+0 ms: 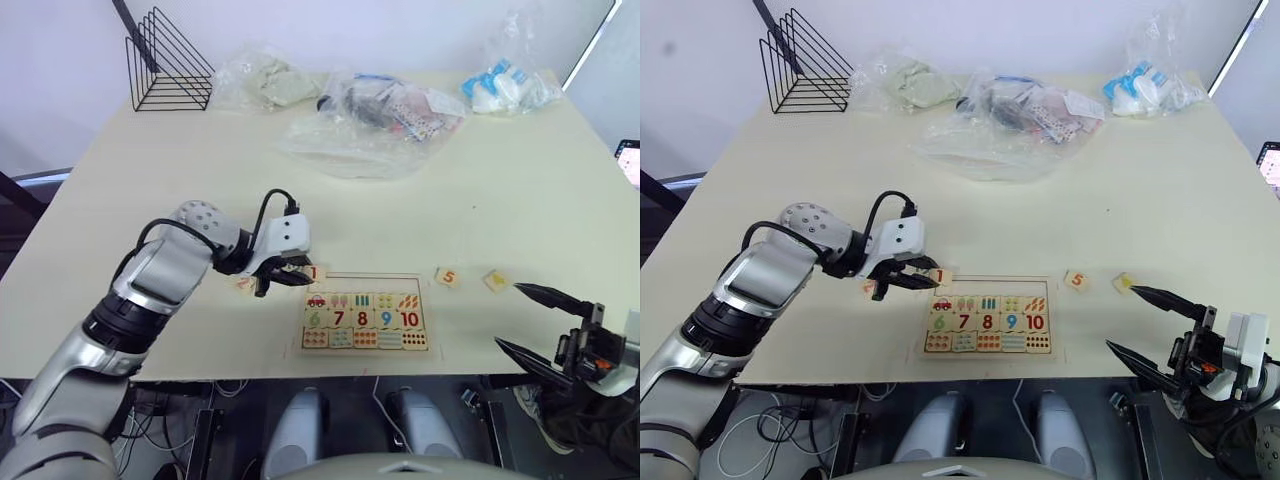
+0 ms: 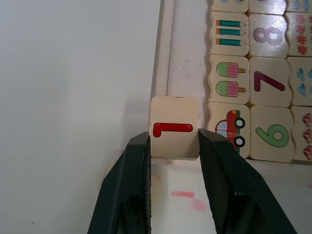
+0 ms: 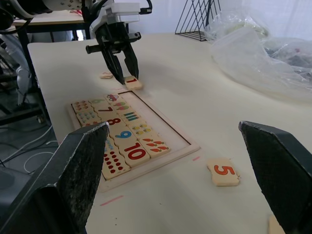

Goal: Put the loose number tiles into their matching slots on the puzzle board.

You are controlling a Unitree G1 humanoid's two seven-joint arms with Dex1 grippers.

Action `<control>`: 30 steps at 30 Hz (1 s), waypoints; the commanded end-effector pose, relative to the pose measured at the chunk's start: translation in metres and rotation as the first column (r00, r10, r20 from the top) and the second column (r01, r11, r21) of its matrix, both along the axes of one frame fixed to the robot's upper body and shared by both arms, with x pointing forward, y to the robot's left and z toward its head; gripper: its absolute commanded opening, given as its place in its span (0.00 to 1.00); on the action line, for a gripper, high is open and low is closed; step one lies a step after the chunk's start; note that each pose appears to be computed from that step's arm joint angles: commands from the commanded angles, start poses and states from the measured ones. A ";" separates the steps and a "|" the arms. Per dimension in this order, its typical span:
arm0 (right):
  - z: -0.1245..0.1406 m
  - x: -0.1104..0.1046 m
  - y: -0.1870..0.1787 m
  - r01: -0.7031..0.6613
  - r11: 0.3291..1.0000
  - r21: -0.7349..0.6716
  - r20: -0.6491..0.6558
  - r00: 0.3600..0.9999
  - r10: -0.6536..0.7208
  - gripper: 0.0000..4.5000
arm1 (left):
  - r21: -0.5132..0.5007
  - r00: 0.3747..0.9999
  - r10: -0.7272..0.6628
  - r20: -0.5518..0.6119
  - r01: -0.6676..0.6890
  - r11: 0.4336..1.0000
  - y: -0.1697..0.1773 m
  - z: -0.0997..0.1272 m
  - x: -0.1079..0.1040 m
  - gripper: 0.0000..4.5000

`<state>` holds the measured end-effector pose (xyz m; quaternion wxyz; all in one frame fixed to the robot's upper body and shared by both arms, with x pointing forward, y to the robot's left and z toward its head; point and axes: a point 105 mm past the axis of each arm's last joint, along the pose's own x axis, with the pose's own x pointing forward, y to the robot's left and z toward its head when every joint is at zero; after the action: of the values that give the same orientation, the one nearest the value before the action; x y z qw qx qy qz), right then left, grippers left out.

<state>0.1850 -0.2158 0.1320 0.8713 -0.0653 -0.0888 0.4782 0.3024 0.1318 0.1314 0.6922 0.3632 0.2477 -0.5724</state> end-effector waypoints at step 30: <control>0.011 0.000 0.007 0.011 1.000 -0.007 0.051 0.999 -0.011 1.00 | 0.078 0.999 -0.047 0.026 0.045 0.996 -0.011 -0.003 -0.010 0.21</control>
<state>0.1866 -0.2121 0.1356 0.8757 -0.0704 -0.0952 0.4682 0.2960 0.1286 0.1205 0.6749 0.3881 0.2739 -0.5647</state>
